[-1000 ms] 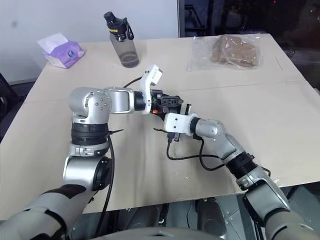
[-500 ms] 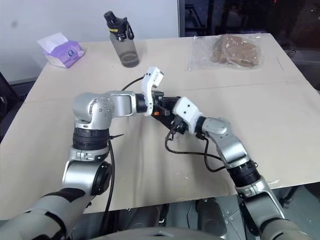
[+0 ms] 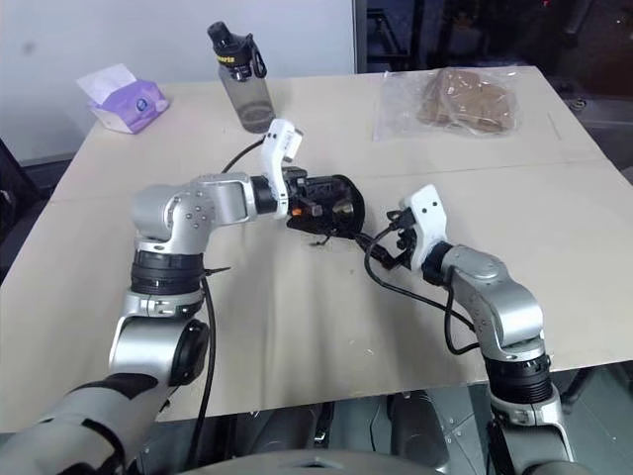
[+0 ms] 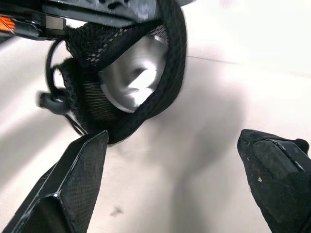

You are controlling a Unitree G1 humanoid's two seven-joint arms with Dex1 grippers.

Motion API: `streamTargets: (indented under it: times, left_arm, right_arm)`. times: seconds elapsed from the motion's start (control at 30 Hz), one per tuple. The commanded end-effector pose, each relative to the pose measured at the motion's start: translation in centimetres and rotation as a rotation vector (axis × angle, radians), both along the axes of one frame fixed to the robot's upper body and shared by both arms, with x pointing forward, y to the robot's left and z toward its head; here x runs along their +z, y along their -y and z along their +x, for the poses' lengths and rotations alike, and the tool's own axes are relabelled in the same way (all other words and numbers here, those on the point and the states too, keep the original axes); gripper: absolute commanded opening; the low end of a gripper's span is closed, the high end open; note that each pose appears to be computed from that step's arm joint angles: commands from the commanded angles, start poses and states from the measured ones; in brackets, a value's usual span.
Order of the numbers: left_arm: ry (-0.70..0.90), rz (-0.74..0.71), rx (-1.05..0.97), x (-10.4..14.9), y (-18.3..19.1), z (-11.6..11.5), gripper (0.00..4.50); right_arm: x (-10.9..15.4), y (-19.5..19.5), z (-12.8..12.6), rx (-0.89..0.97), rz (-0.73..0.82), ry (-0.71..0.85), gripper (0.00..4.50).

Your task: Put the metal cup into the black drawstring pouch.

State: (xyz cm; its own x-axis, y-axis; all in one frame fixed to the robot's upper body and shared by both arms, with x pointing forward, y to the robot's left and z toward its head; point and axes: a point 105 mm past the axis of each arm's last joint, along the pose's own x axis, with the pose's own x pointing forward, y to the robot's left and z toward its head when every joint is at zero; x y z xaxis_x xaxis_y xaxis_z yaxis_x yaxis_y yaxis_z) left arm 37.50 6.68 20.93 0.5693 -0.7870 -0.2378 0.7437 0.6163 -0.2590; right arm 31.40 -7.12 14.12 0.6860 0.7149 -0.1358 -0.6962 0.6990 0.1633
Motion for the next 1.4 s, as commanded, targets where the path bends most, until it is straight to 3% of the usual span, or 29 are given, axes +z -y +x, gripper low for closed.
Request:
streamTargets:
  times: [0.03, 0.23, 0.43, 0.53, 0.6, 0.63, 0.7, 0.77, 0.93, 1.07, 1.1, 1.2, 1.3, 1.4]
  left_arm:
    - [0.059, -0.016, 0.029, 1.9, -0.5, 0.5, 0.0]
    - [0.07, -0.009, 0.059, 2.1, -0.4, 1.0, 0.0]
    - [0.075, -0.01, 0.082, 2.2, -0.2, 1.5, 0.0]
    - [0.082, -0.012, 0.085, 2.3, -0.1, 1.5, 0.0]
    - [0.087, -0.013, 0.09, 2.4, -0.2, 1.6, 0.0]
    - [0.086, -0.016, 0.094, 2.5, -0.3, 1.7, 0.0]
    - [0.091, -0.018, 0.098, 2.5, -0.3, 1.8, 0.0]
    - [0.093, -0.019, 0.099, 2.4, -0.3, 1.7, 0.0]
    - [0.161, -0.066, 0.049, 2.4, 0.2, 1.3, 0.0]
    - [0.167, -0.094, -0.069, 2.1, 0.8, 0.3, 0.0]
    - [0.194, -0.087, -0.099, 2.2, 1.0, 0.0, 0.58]
    - [0.322, -0.09, -0.214, 3.7, 2.7, -1.2, 1.63]
    - [0.382, -0.092, -0.334, 4.3, 4.0, -2.6, 3.08]
    - [0.439, -0.095, -0.428, 4.9, 6.2, -3.9, 3.08]
  right_arm:
    - [-0.4, -1.5, -1.2, 0.072, 0.003, -0.01, 4.43]
    - [-0.8, -4.7, -1.0, 0.132, 0.109, -0.064, 4.43]
    - [-0.8, -7.2, 2.0, 0.078, 0.136, -0.044, 4.43]
    - [-1.3, -7.0, 3.0, 0.028, 0.137, -0.038, 3.35]
    - [-1.3, -6.8, 3.1, 0.02, 0.135, -0.03, 2.4]
    - [-1.3, -6.6, 3.1, 0.016, 0.131, -0.025, 1.67]
    - [-1.0, -5.9, 2.9, 0.009, 0.126, -0.009, 1.04]
    - [-0.3, -4.8, 2.5, -0.006, 0.102, 0.023, 0.06]
    - [3.4, -1.7, 0.7, -0.02, -0.049, 0.167, 0.06]
    - [6.8, 1.6, -1.0, -0.016, -0.334, 0.299, 0.06]
    - [7.5, 2.6, -1.2, -0.027, -0.411, 0.321, 0.0]
    - [10.9, 6.2, -1.2, -0.093, -0.706, 0.425, 0.0]
    - [12.3, 7.2, -1.3, -0.104, -0.799, 0.455, 0.0]
    - [13.7, 7.3, -1.5, -0.099, -0.836, 0.493, 0.0]
